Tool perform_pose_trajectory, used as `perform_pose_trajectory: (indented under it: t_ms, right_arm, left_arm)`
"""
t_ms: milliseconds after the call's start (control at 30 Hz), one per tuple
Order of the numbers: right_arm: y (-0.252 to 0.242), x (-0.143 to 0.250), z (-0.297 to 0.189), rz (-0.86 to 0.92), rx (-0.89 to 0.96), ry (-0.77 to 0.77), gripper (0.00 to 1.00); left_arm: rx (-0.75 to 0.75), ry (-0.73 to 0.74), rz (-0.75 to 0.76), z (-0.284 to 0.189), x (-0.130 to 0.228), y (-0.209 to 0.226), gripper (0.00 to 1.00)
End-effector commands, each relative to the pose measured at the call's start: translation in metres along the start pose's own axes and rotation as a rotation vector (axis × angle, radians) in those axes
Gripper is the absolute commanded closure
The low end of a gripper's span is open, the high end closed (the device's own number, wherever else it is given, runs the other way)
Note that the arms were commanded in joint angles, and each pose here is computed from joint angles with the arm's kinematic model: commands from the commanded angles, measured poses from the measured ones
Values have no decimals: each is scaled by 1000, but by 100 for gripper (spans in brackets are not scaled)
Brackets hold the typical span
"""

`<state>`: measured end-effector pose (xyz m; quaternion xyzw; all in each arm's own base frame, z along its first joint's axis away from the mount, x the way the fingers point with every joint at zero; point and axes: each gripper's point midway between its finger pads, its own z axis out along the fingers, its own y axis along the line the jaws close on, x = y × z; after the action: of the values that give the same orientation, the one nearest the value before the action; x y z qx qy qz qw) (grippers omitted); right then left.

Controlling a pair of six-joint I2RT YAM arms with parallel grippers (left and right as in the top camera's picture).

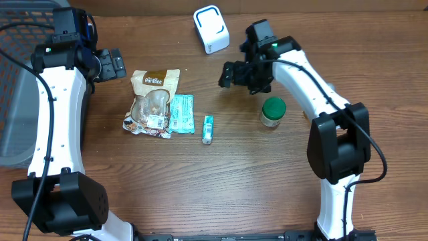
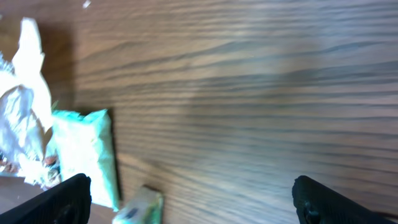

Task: Scan the item barcode
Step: 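Lift the right gripper and move it left toward the teal tube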

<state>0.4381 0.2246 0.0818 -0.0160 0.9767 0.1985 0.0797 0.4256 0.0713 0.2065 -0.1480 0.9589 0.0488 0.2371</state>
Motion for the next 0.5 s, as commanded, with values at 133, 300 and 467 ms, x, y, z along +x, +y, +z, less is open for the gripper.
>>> perform_pose_trajectory:
  t_ms: [133, 300, 467]
  right_arm:
    - [37, 14, 1, -75, -37, 18, 0]
    - [40, 26, 5, -81, -25, 54, 13]
    - [23, 33, 4, -66, 62, 77, 48]
  left_arm:
    - [-15, -19, -5, -4, -6, 5, 0]
    - [-14, -19, -5, -4, -6, 5, 0]
    - [-14, -19, -5, -4, -6, 5, 0]
